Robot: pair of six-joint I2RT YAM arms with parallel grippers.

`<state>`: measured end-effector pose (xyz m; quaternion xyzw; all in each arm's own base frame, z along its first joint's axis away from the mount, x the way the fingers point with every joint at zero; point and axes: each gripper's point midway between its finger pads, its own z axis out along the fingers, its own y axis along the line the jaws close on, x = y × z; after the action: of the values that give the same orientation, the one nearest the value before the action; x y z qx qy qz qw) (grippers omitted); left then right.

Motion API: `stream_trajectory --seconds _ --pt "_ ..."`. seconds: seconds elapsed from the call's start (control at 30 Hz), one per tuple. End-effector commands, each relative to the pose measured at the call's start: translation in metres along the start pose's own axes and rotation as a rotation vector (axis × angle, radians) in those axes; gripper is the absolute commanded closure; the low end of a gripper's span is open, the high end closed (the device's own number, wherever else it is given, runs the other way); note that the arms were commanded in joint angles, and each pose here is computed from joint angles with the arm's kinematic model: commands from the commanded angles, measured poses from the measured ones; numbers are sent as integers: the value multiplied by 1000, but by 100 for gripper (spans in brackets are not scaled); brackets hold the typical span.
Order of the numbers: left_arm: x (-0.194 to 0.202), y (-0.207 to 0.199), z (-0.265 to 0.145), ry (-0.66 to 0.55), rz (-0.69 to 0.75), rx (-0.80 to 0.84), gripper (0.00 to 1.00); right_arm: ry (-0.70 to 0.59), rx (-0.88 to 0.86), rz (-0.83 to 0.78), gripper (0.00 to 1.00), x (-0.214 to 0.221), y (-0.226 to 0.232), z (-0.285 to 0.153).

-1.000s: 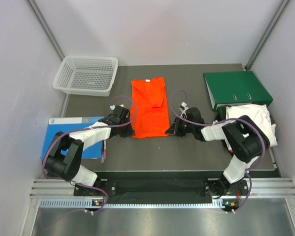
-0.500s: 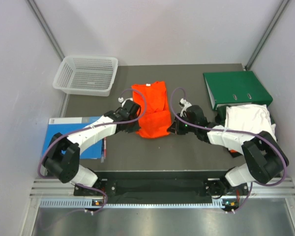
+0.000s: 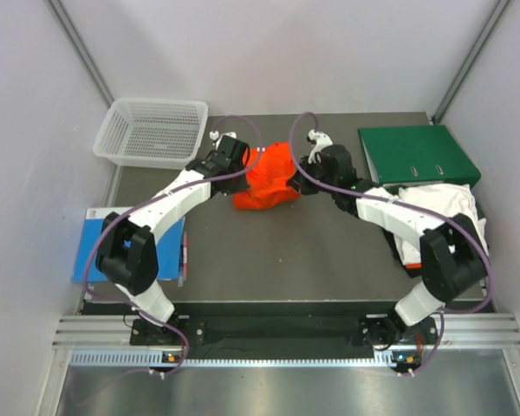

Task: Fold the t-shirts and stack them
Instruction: Fold the long partially folded tshirt into a neat square

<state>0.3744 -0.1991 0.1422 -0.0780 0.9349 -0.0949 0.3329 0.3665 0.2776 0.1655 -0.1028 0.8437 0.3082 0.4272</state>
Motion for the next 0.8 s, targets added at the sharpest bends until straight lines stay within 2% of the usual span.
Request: stream_trajectory --seconds 0.0,0.4,0.77 --pt "-42 -2 5 -60 6 -3 100 -39 30 -20 98 -31 -20 19" --pt "-88 -2 54 -66 2 -4 100 -49 -5 -20 96 -67 -48 87" --pt "-133 -1 59 -153 -11 29 100 -124 -3 -34 95 -109 -62 99"
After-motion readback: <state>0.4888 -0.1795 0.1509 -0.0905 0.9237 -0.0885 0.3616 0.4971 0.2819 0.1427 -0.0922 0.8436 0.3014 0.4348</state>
